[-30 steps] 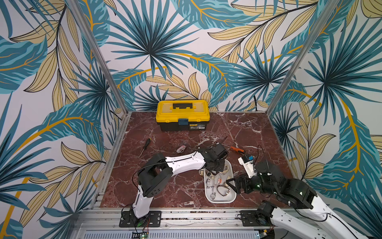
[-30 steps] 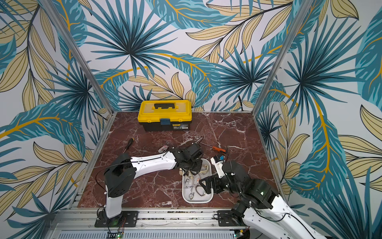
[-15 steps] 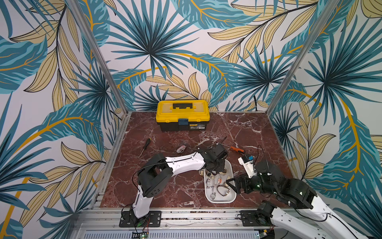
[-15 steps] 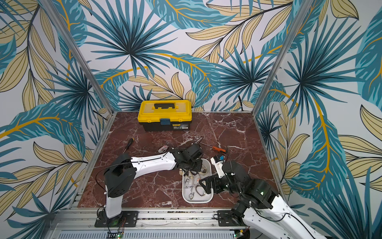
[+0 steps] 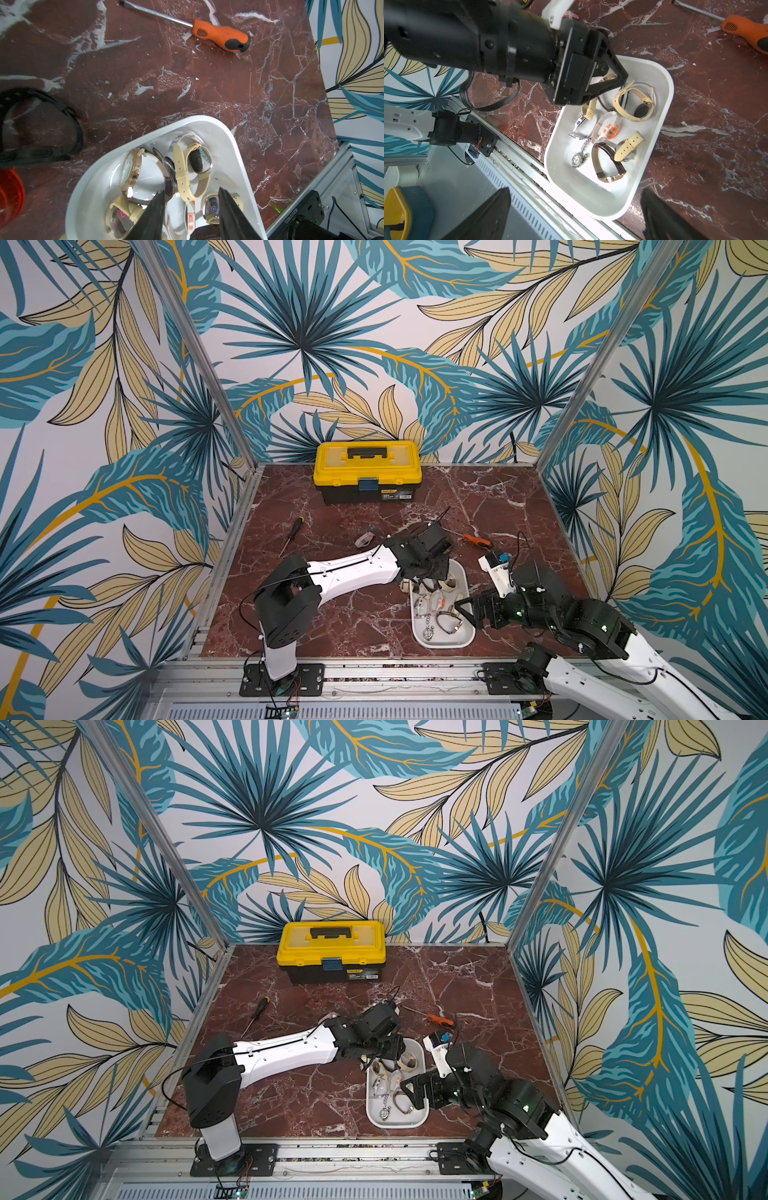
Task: Put the watch into the storage box
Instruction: Place the watch in the storage box, then pick up the watch at the center of the board.
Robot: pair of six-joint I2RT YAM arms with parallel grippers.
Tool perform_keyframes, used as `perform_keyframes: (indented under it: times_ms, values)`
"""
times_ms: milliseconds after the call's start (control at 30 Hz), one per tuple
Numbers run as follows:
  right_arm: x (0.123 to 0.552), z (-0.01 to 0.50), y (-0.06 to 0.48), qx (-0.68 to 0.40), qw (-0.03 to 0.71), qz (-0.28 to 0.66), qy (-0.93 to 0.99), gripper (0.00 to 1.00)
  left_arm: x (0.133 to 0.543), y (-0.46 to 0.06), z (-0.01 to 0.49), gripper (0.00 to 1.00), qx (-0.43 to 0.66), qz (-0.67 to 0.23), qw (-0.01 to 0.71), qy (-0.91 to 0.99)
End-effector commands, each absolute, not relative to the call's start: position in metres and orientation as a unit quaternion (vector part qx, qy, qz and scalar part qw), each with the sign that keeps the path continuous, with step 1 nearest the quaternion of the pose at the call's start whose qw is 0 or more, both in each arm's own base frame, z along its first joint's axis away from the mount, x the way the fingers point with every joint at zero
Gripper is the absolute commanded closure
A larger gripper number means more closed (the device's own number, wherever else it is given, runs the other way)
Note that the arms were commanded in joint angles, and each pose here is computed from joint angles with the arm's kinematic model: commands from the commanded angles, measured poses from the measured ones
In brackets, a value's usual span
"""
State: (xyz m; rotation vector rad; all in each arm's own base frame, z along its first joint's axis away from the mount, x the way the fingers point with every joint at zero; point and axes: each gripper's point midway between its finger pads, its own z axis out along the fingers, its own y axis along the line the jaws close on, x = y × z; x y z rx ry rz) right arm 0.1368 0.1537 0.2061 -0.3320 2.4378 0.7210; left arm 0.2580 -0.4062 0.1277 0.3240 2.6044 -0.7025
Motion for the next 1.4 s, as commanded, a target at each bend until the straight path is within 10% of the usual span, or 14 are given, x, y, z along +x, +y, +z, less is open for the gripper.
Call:
perform_keyframes:
  times_ms: [0, 233, 567, 1000, 1367]
  values:
    - [0.137, 0.2, 0.152, -0.12, 0.282, 0.262, 0.915, 0.0, 0.256, -0.397, 0.133, 0.54, 0.111, -0.251, 0.223, 0.935]
    - [0.139, 0.197, 0.157, -0.119, 0.279, 0.271, 0.914, 0.0, 0.249, -0.378, 0.193, 0.53, 0.142, -0.305, 0.304, 0.891]
    - [0.177, 0.193, 0.213, -0.103, 0.246, 0.307, 0.914, 0.0, 0.208, -0.26, 0.256, 0.15, 0.154, -0.262, 0.409, 0.861]
    - [0.249, 0.178, 0.32, -0.142, 0.147, 0.299, 0.932, 0.01, 0.16, -0.153, 0.272, 0.07, 0.109, -0.242, 0.432, 0.862]
    - [0.269, 0.128, 0.366, -0.194, 0.087, 0.2, 0.956, 0.3, 0.155, -0.14, 0.265, 0.06, 0.105, -0.229, 0.431, 0.867]
